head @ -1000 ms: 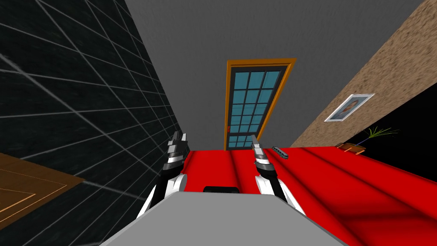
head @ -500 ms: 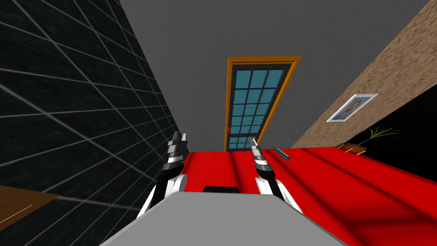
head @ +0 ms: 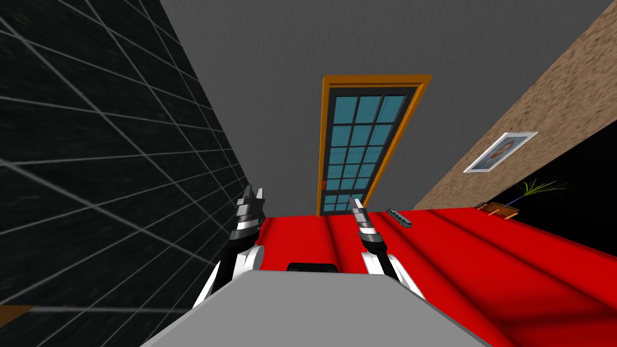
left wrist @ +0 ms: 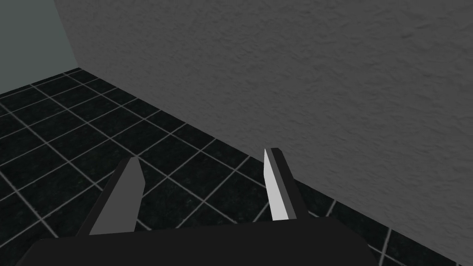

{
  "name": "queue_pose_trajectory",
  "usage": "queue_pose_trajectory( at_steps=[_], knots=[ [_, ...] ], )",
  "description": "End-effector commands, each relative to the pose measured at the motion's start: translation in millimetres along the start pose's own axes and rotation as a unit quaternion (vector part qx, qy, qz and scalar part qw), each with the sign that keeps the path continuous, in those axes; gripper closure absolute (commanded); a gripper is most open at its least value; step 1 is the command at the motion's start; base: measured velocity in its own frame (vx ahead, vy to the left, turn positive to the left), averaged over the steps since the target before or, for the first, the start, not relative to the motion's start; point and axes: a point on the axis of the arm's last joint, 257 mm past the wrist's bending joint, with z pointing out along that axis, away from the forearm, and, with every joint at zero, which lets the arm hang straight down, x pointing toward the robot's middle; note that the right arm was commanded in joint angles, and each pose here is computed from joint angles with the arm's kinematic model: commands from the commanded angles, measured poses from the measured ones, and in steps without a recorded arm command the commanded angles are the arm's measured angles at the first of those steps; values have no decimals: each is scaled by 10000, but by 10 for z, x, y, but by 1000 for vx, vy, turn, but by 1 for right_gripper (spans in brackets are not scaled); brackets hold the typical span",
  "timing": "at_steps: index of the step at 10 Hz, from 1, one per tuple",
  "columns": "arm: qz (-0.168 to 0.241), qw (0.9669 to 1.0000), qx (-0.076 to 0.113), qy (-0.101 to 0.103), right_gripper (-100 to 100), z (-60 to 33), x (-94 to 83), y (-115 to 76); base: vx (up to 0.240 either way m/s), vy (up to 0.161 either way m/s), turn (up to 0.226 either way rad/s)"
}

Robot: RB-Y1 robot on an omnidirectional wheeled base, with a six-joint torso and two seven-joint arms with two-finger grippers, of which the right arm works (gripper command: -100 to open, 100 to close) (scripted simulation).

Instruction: Pull the door open

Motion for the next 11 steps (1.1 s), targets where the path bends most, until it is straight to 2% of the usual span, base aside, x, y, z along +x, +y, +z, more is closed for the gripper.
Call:
queue_pose_trajectory(
  at_steps=[1, 6, 11],
  knots=[
    [-177, 9998, 52, 101, -100, -46, 84, -95, 95, 29, -19],
    [-692, 9965, 203, 421, -100, -194, 312, -377, 102, 24, -20],
    [-1180, 9896, 334, 751, -100, -367, 526, -648, 98, 36, -21]
  ],
)
